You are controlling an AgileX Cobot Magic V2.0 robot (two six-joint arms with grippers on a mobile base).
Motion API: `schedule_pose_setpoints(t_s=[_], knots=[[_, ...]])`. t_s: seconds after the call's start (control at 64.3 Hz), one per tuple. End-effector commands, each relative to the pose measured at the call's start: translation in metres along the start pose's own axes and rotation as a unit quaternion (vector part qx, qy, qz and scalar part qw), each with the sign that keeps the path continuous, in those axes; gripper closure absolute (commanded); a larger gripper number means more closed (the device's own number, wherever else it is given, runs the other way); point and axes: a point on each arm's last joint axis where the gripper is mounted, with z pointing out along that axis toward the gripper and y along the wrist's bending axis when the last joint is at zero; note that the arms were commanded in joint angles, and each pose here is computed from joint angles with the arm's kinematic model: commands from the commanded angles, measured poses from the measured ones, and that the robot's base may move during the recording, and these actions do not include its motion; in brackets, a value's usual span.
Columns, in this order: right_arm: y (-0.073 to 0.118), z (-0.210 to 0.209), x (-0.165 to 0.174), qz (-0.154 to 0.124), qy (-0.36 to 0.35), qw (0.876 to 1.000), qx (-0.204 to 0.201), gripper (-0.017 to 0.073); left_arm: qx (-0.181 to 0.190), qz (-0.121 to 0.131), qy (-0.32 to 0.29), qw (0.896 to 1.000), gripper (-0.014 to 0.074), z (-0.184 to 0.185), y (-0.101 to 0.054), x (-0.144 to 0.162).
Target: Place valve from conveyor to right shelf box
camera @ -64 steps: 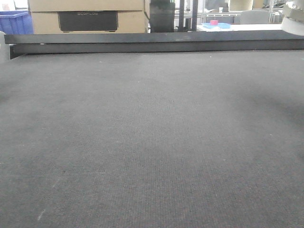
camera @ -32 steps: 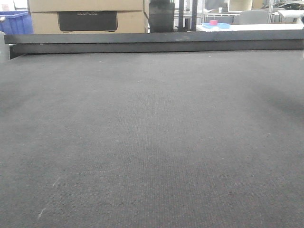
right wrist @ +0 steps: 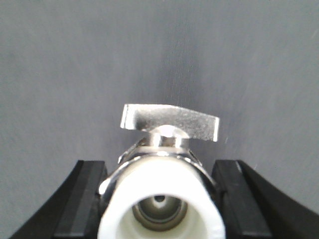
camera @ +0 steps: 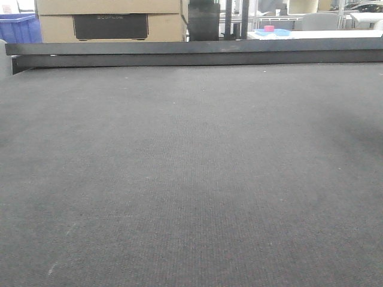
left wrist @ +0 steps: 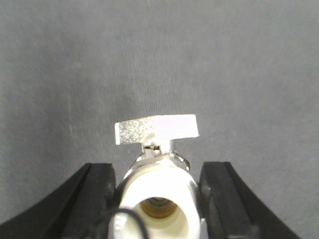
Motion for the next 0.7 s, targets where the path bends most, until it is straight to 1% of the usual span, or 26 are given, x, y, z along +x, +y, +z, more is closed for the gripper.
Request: schedule_pose_setpoints(t_s=[0.0,0.124,0.202,0.295,0.404,0.466,0.513,0.56,0.684], knots=[[0.0,-0.029,-0.009,-0.003,-0.09,0.996,0.008,0.0713,0.0,-0.002,-0.059,0.998,0.0704,-0.022,-0.003,-0.002],[0.002,-0.058,-0.01,-0.006,-0.155,0.988,0.011,0.0713,-0.005,-0.001,-0.117,0.993,0.0704,-0.047,-0.004,0.0],[0.003,-0.074,-0.011,-0.007,-0.194,0.981,0.013,0.0713,-0.008,0.001,-0.159,0.987,0.0704,-0.065,-0.005,0.002],[0.004,-0.09,-0.012,-0.009,-0.24,0.971,0.016,0.0713,-0.012,0.002,-0.208,0.978,0.0704,-0.083,-0.005,0.003],[0.005,-0.102,-0.013,-0.01,-0.274,0.962,0.018,0.0713,-0.015,0.002,-0.257,0.966,0.0704,-0.101,-0.006,0.005],[0.005,-0.103,-0.013,-0.01,-0.28,0.96,0.018,0.0713,-0.017,0.003,-0.28,0.96,0.0704,-0.108,-0.006,0.005],[0.005,-0.103,-0.013,-0.01,-0.281,0.959,0.018,0.0713,-0.018,0.003,-0.29,0.957,0.0704,-0.111,-0.007,0.005],[0.005,-0.103,-0.013,-0.01,-0.281,0.959,0.018,0.0713,-0.018,0.003,-0.294,0.956,0.0704,-0.112,-0.006,0.005],[0.005,-0.102,-0.014,-0.01,-0.28,0.96,0.018,0.0713,-0.018,0.003,-0.293,0.956,0.0704,-0.111,-0.006,0.004]])
